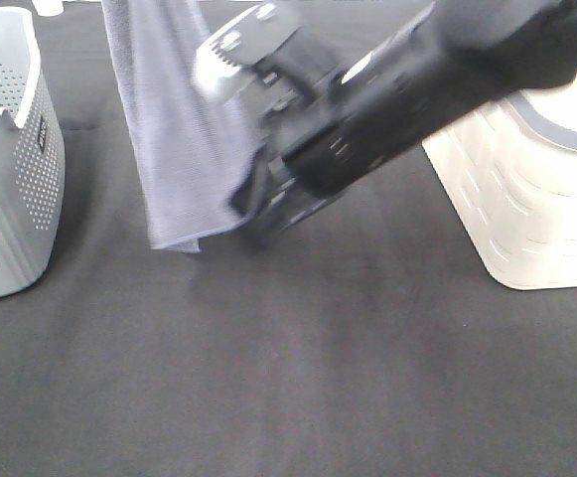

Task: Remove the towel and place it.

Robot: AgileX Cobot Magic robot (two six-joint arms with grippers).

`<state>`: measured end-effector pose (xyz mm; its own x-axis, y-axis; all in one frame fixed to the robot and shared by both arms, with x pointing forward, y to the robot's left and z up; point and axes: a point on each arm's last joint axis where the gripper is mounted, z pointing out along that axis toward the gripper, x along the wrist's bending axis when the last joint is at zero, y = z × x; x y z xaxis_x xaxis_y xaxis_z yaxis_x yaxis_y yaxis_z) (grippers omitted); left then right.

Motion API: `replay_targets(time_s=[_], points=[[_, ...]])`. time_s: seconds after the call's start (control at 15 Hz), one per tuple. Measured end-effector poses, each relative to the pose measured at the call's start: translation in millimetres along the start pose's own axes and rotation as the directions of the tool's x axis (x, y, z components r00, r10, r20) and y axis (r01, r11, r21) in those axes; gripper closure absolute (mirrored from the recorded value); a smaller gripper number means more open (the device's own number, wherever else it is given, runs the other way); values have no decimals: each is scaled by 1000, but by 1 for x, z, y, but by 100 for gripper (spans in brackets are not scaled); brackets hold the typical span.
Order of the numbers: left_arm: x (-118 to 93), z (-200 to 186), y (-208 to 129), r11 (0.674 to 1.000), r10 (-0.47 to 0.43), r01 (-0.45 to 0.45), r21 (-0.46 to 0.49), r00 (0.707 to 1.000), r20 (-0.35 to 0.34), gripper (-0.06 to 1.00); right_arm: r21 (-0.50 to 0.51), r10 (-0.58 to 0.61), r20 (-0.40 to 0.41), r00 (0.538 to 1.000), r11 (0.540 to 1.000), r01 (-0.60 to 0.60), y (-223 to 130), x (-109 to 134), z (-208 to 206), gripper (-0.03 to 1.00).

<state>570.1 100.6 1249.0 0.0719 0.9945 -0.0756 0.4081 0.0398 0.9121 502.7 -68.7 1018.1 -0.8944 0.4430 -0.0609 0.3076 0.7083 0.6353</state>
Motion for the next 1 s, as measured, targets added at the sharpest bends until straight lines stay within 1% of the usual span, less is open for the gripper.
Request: replay_targets(time_s=[0.13, 0.2, 0.27, 0.4, 0.53, 0.6, 0.67, 0.73, 0.8, 0.93, 1.0], points=[[-1, 5, -5, 1000, 9, -9, 10, 1000, -5, 94, 153, -87, 52, 995, 985, 78, 5, -26, -22, 95], [-2, 8, -8, 1000, -8, 8, 12, 1000, -6, 94, 238, -151, 65, 986, 962, 132, 6, -34, -33, 95], [-1, 12, -13, 999, -38, 38, 18, 999, -22, 94, 312, -227, 91, 970, 931, 188, 11, -42, -45, 95], [1, 19, -21, 990, -140, 141, 10, 988, -68, 94, 396, -327, 158, 932, 885, 243, 21, -54, -64, 95], [5, 24, -27, 964, -266, 265, -27, 957, -111, 94, 436, -395, 227, 890, 859, 270, 30, -64, -77, 95], [6, 28, -31, 949, -316, 313, -40, 940, -133, 94, 459, -435, 261, 862, 841, 286, 34, -69, -83, 95], [8, 32, -37, 933, -359, 355, -54, 920, -156, 94, 481, -473, 297, 830, 825, 298, 37, -74, -88, 95], [9, 36, -43, 910, -415, 409, -68, 894, -170, 94, 493, -496, 338, 800, 817, 298, 40, -79, -91, 95], [10, 40, -50, 886, -464, 456, -84, 866, -185, 94, 487, -510, 391, 766, 821, 297, 43, -83, -93, 95], [13, 48, -61, 846, -533, 517, -131, 821, -204, 94, 438, -515, 496, 699, 844, 311, 52, -90, -95, 95], [14, 50, -64, 835, -550, 530, -146, 810, -201, 94, 418, -514, 522, 680, 850, 322, 55, -91, -96, 95]])
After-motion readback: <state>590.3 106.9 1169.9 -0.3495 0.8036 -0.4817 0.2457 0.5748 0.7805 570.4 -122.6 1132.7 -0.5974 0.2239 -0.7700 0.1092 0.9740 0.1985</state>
